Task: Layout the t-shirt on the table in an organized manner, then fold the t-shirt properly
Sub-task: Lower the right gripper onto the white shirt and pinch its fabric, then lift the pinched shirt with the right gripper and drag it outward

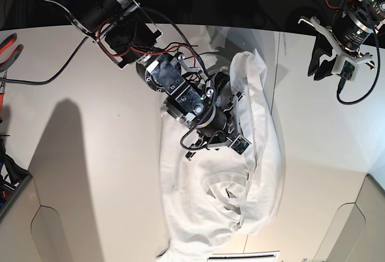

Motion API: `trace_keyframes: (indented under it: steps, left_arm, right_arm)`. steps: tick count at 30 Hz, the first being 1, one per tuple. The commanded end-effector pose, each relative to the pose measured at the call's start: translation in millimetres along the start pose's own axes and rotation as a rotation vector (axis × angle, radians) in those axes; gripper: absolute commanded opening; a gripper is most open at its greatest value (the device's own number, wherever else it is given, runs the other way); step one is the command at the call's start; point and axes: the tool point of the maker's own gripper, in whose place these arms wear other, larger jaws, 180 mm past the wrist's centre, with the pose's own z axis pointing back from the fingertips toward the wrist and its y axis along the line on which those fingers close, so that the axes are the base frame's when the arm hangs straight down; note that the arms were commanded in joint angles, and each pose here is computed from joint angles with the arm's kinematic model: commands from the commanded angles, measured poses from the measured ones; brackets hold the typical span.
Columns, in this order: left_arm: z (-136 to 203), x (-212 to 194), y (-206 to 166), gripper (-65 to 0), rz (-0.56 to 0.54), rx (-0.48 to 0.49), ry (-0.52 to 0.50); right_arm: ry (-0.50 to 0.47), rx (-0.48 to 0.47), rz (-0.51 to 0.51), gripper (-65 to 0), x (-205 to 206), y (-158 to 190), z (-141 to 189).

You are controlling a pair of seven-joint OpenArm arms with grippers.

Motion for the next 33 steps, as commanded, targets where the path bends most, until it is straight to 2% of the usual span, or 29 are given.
trace_keyframes:
  steps: [1,7,10,13,16,20,24,27,33]
  left_arm:
    - [2,10,2,-50.3,-0.008,0.0,-0.032]
    - [2,10,2,-50.3,-0.008,0.0,-0.032]
    - [2,10,2,-50.3,-0.008,0.0,-0.032]
    - [2,10,2,-50.3,-0.008,0.0,-0.032]
    - [0,14,4,-50.3,-0.011,0.004,-0.045]
    - [-5,25,8,-50.3,-0.007,0.009,-0.076]
    - [-9,34,10,-50.3,0.014,0.009,-0.099]
    - [-11,39,12,-50.3,0.024,0.008,-0.113]
    - [-12,40,13,-50.3,0.02,0.01,-0.111]
  right_arm:
    - [-0.08,-0.047,0.0,-65.0,32,-15,1]
    - [-0.089,-0.172,-0.04,-65.0,34,-37,4]
    - [-0.088,-0.207,-0.052,-63.5,34,-44,5]
    - [-0.072,-0.225,-0.058,-65.0,31,-47,6]
    - [-0.03,-0.254,0.018,-65.0,25,-52,6]
    - [0.044,-0.413,0.121,-65.0,15,-79,16]
    - [0.127,-0.517,0.178,-65.0,8,-97,28]
    - [0.134,-0.556,0.2,-65.0,13,-102,37]
    - [0.057,-0.649,0.089,-65.0,38,-113,74]
